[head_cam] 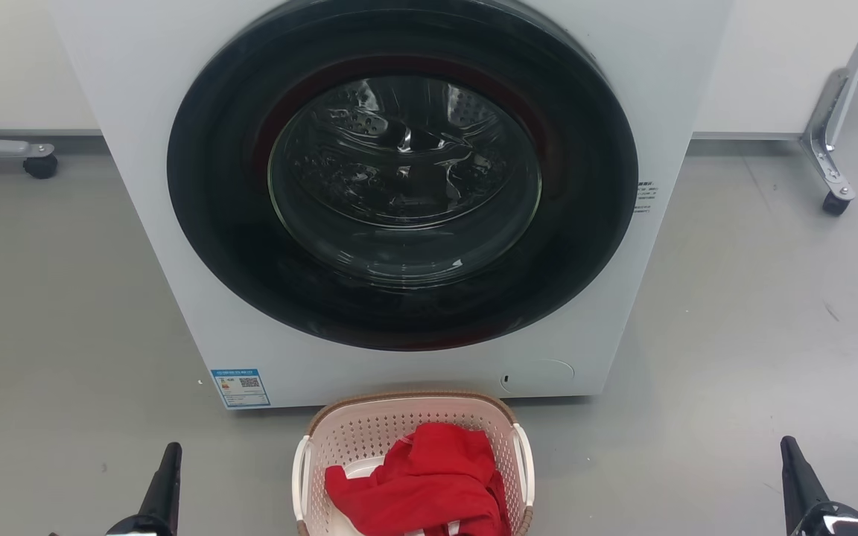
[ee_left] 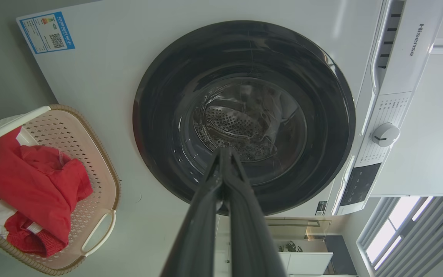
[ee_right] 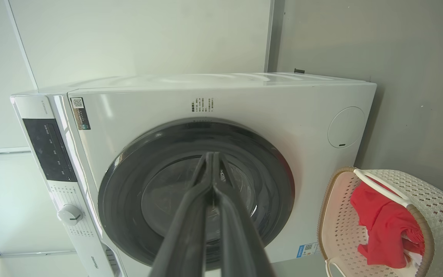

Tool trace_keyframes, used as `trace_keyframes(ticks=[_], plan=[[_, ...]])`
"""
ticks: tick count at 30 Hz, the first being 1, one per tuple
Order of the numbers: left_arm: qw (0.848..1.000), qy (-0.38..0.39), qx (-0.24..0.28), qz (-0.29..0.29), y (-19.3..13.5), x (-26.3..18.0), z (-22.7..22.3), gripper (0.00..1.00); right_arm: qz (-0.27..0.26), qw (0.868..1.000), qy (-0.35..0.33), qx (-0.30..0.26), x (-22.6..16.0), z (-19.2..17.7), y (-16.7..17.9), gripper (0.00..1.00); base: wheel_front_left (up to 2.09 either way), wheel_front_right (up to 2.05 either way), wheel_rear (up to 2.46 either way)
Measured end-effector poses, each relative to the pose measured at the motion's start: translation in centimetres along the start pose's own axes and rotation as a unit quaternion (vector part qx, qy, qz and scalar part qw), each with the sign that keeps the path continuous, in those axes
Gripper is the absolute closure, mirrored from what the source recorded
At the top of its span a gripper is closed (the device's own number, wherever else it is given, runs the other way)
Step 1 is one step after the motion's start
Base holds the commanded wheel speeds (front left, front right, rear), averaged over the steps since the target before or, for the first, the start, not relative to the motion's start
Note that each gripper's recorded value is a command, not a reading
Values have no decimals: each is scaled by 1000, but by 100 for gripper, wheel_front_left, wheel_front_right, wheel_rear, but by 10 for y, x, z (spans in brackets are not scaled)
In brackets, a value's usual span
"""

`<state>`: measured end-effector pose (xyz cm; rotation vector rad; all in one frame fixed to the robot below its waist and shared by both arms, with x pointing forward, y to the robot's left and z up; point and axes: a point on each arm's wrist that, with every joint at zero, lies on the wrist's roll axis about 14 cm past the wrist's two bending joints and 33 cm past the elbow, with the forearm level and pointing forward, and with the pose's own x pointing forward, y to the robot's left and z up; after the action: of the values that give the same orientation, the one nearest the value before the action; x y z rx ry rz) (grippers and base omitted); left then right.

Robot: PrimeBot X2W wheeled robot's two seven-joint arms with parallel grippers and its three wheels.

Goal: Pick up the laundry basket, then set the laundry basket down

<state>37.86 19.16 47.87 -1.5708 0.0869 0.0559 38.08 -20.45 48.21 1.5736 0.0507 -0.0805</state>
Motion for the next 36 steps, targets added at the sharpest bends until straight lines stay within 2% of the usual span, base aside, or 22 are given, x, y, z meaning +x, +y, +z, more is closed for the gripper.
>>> trace_keyframes(ticks=[36], plan=[[1000,0,0,0,0,0,0,100,0,1000,0,0,0,0,0,100,0,0,0]])
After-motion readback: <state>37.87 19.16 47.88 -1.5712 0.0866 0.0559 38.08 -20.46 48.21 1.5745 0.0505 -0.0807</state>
